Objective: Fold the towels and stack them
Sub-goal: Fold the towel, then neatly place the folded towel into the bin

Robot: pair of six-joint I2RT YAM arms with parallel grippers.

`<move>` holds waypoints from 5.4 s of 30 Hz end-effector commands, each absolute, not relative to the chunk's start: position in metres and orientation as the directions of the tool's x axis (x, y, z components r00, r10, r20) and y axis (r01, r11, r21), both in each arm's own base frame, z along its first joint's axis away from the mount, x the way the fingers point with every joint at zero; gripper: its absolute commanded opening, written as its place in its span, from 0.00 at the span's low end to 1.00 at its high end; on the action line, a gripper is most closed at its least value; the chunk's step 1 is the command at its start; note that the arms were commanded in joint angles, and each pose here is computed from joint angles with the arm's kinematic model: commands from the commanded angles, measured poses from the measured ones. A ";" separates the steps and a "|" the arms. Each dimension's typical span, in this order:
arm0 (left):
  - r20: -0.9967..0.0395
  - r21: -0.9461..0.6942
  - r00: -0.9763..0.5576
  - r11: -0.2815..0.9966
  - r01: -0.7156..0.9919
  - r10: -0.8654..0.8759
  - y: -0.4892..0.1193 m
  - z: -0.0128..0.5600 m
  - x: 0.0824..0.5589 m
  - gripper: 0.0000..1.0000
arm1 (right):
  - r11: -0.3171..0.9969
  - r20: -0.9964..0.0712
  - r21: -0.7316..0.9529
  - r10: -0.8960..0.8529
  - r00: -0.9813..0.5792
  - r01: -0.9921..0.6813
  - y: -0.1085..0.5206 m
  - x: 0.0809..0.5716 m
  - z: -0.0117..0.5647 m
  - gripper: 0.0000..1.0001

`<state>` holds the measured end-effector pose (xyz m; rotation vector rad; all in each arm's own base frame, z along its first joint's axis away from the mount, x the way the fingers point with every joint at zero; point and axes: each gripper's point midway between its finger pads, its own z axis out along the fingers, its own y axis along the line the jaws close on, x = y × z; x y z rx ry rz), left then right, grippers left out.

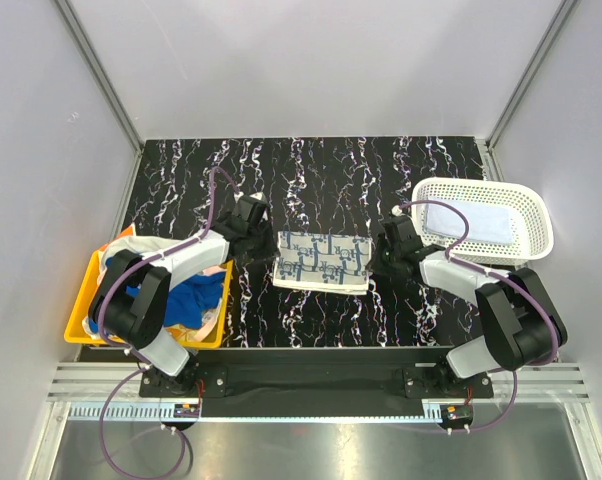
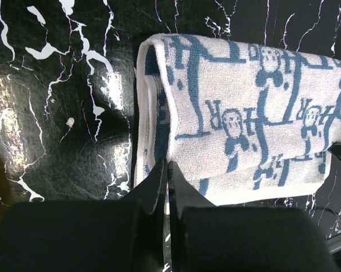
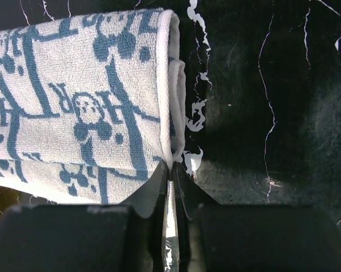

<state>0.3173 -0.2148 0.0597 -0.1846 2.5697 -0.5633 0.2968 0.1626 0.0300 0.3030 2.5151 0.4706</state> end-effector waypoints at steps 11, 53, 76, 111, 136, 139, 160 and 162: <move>-0.476 -0.443 -0.851 0.896 0.015 -0.222 -0.224 0.078 0.329 0.00 | 0.925 -0.549 0.370 0.290 -0.784 0.083 0.163 0.313 0.054 0.33; -0.492 -0.445 -0.849 0.894 0.056 -0.192 -0.213 0.116 0.304 0.00 | 0.896 -0.554 0.444 0.281 -0.784 0.008 0.170 0.277 0.108 0.00; -0.396 -0.435 -0.900 0.900 0.012 -0.180 -0.200 0.052 0.265 0.01 | 0.879 -0.450 0.474 0.295 -0.843 0.055 0.171 0.233 0.051 0.05; -0.464 -0.342 -0.886 0.919 0.198 0.018 -0.274 0.052 0.277 0.38 | 0.924 -0.481 0.375 0.263 -0.836 0.074 0.184 0.301 0.033 0.60; -0.652 -0.411 -0.755 0.871 0.270 -0.074 -0.255 0.194 0.259 0.38 | 0.997 -0.522 0.076 0.069 -0.850 0.034 0.165 0.300 0.042 0.00; -0.693 -0.378 -0.719 0.877 0.298 -0.054 -0.237 0.212 0.249 0.39 | 0.999 -0.573 -0.039 -0.017 -0.819 0.006 0.147 0.311 0.074 0.00; -0.686 -0.346 -0.718 0.818 0.460 0.114 -0.204 0.183 0.184 0.38 | 0.948 -0.711 -0.267 -0.071 -0.700 0.174 -0.029 0.399 0.178 0.00; -0.689 -0.347 -0.714 0.810 0.472 0.121 -0.202 0.183 0.180 0.38 | 0.941 -0.700 -0.276 -0.059 -0.712 0.193 -0.043 0.403 0.174 0.00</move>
